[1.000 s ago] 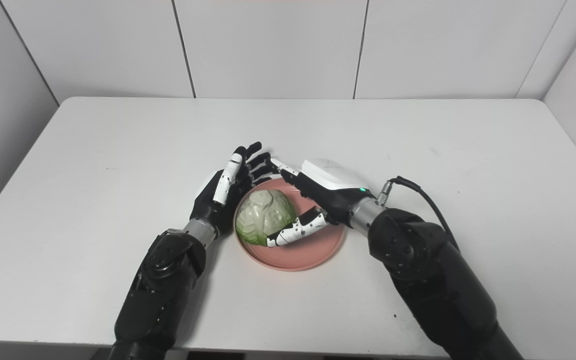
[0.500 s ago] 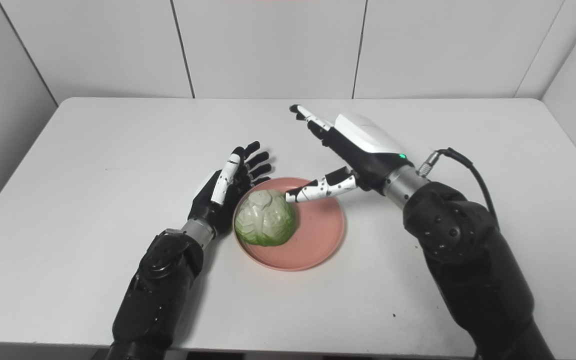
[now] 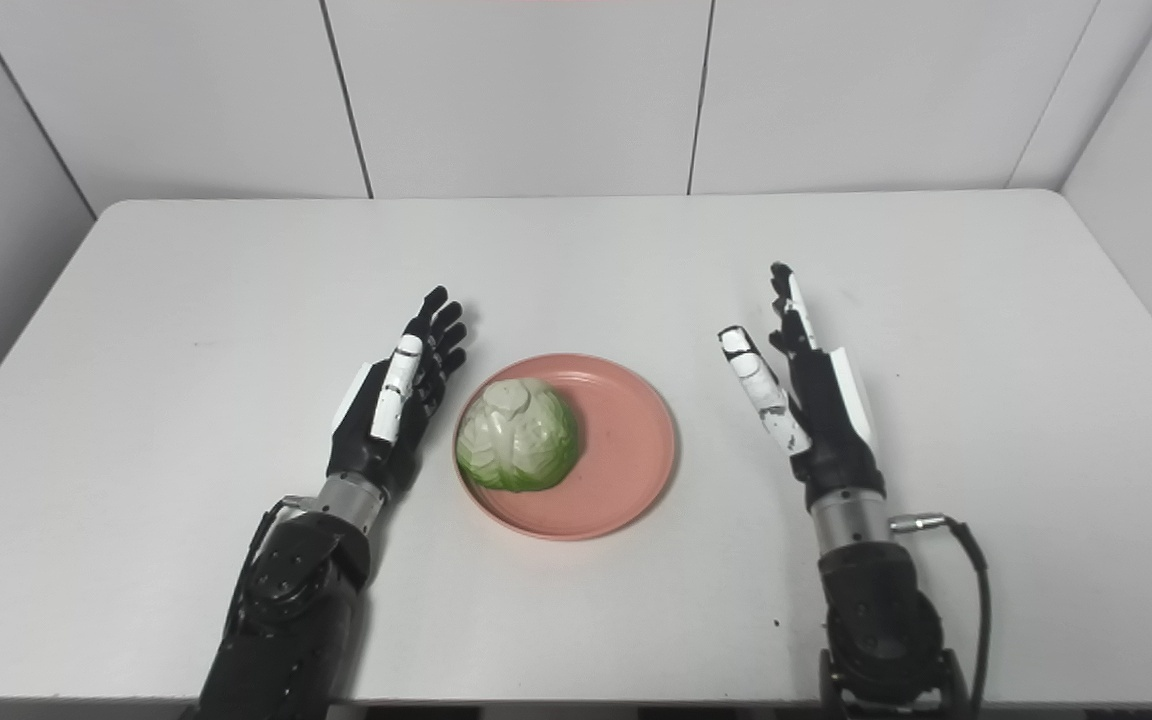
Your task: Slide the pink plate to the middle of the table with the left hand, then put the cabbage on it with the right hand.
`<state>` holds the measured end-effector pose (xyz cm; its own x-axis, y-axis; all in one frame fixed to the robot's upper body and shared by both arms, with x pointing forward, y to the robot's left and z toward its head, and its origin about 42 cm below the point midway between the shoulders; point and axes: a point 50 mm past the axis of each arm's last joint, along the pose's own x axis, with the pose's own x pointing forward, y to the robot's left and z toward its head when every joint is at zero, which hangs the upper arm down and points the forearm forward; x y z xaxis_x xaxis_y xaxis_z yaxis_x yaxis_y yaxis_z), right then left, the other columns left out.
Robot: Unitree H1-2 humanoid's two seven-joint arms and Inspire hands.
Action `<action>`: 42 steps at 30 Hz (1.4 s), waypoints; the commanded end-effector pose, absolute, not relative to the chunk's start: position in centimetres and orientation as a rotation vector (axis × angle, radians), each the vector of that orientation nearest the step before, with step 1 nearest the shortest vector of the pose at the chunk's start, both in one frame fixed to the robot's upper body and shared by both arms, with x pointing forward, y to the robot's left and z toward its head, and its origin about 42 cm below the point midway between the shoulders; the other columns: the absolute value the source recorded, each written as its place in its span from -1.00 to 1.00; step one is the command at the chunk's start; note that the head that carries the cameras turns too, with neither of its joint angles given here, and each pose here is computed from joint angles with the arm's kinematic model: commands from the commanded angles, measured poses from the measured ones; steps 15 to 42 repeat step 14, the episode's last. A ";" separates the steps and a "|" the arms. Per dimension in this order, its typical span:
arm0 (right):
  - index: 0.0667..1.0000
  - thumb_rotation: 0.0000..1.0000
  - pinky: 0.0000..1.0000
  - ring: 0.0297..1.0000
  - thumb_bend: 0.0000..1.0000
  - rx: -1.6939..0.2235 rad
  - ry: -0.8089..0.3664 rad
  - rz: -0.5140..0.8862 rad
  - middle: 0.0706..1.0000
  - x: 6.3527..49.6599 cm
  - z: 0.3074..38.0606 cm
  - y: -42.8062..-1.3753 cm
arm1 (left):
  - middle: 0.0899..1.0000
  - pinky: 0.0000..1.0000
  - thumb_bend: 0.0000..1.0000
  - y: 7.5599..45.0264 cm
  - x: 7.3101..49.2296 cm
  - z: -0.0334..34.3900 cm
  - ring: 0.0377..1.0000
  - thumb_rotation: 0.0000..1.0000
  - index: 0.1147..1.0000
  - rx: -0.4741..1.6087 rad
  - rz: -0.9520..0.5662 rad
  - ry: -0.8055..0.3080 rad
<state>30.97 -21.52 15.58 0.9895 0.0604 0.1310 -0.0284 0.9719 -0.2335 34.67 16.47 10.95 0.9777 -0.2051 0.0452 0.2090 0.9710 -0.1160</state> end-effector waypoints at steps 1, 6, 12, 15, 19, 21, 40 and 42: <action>1.00 1.00 0.99 1.00 0.43 -0.176 -0.241 0.029 1.00 30.9 16.4 -21.2 | 1.00 1.00 -0.03 17.7 32.9 9.8 0.99 1.00 1.00 -0.072 -0.171 -0.036; 1.00 1.00 1.00 1.00 0.15 -0.102 -0.215 0.039 1.00 30.6 14.7 -21.0 | 1.00 1.00 0.00 18.8 30.5 9.7 1.00 1.00 1.00 -0.037 -0.154 -0.043; 1.00 1.00 1.00 1.00 -0.01 -0.062 -0.217 0.050 1.00 30.9 13.5 -20.8 | 1.00 1.00 0.01 19.7 29.1 9.4 1.00 1.00 1.00 -0.058 -0.126 -0.025; 1.00 1.00 0.99 1.00 -0.07 -0.073 -0.219 0.049 1.00 30.9 13.4 -20.7 | 1.00 1.00 0.01 19.8 29.0 9.3 1.00 1.00 1.00 -0.052 -0.127 -0.022; 1.00 1.00 0.99 1.00 -0.07 -0.073 -0.219 0.049 1.00 30.9 13.4 -20.7 | 1.00 1.00 0.01 19.8 29.0 9.3 1.00 1.00 1.00 -0.052 -0.127 -0.022; 1.00 1.00 0.99 1.00 -0.07 -0.073 -0.219 0.049 1.00 30.9 13.4 -20.7 | 1.00 1.00 0.01 19.8 29.0 9.3 1.00 1.00 1.00 -0.052 -0.127 -0.022; 1.00 1.00 0.99 1.00 -0.07 -0.073 -0.219 0.049 1.00 30.9 13.4 -20.7 | 1.00 1.00 0.01 19.8 29.0 9.3 1.00 1.00 1.00 -0.052 -0.127 -0.022; 1.00 1.00 0.99 1.00 -0.07 -0.073 -0.219 0.049 1.00 30.9 13.4 -20.7 | 1.00 1.00 0.01 19.8 29.0 9.3 1.00 1.00 1.00 -0.052 -0.127 -0.022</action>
